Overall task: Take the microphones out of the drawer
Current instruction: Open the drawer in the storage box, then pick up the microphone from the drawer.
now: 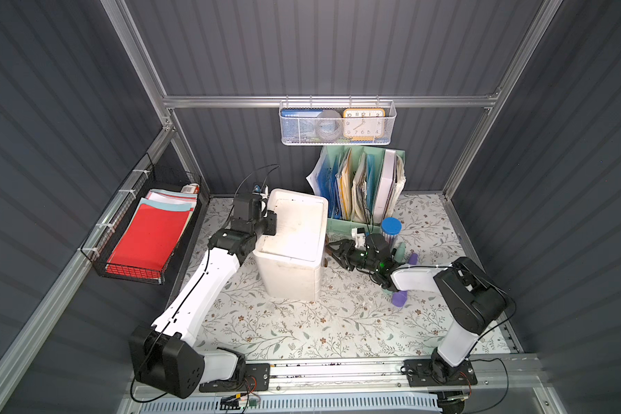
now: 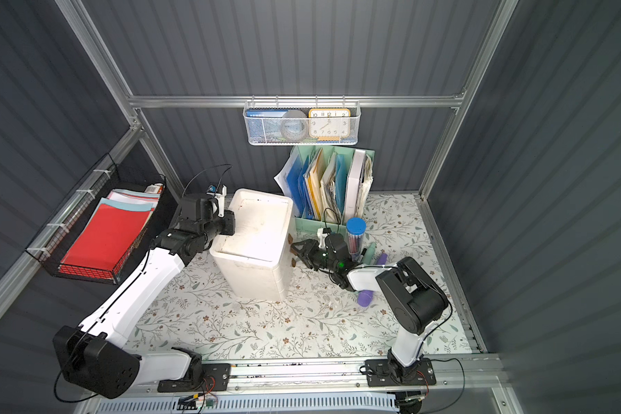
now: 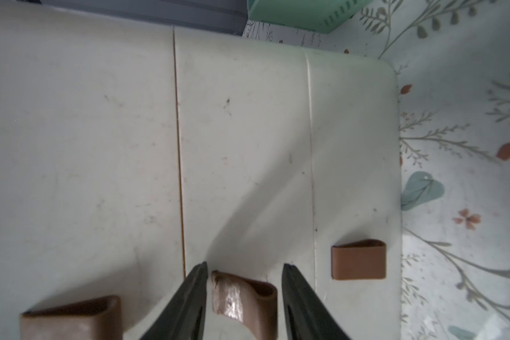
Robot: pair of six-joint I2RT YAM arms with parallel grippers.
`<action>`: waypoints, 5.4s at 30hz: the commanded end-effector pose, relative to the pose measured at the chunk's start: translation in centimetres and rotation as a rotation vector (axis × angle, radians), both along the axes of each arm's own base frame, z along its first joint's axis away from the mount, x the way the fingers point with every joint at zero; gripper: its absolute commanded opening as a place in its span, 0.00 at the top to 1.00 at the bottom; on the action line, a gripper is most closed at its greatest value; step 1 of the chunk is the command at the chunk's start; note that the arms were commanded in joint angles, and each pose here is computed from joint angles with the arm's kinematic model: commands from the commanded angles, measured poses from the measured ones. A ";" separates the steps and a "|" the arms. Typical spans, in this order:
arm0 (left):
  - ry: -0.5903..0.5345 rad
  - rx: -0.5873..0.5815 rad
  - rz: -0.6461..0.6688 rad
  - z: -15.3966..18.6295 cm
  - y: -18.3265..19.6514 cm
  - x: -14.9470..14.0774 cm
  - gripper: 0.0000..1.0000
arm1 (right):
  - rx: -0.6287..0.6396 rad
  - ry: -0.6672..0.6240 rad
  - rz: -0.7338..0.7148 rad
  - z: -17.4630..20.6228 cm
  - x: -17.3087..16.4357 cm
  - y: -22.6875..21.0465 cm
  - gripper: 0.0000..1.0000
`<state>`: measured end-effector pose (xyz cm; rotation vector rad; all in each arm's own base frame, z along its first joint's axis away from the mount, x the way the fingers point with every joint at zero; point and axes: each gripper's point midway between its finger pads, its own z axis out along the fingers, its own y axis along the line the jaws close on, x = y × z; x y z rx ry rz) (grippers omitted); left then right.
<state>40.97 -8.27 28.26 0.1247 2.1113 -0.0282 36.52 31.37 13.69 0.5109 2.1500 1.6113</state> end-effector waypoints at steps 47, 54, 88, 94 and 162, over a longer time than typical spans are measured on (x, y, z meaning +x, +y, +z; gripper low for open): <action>0.282 0.054 -0.014 -8.6 0.2 -2.4 1.00 | -0.791 0.095 -0.324 0.1 -3.9 -15.3 1.00; 0.285 0.055 -0.015 -8.7 0.2 -2.4 1.00 | -0.787 0.096 -0.340 0.4 -3.7 -15.4 1.00; 0.293 0.057 -0.012 -8.9 0.3 -2.3 1.00 | -0.736 0.234 -0.121 3.3 -3.3 -3.7 0.56; 0.290 0.056 -0.012 -8.8 0.2 -2.4 1.00 | -0.795 0.327 -0.134 0.5 -3.8 -3.3 0.56; 0.289 0.053 -0.016 -8.8 0.2 -2.3 1.00 | -0.977 -0.084 -0.208 9.0 0.4 -5.4 0.93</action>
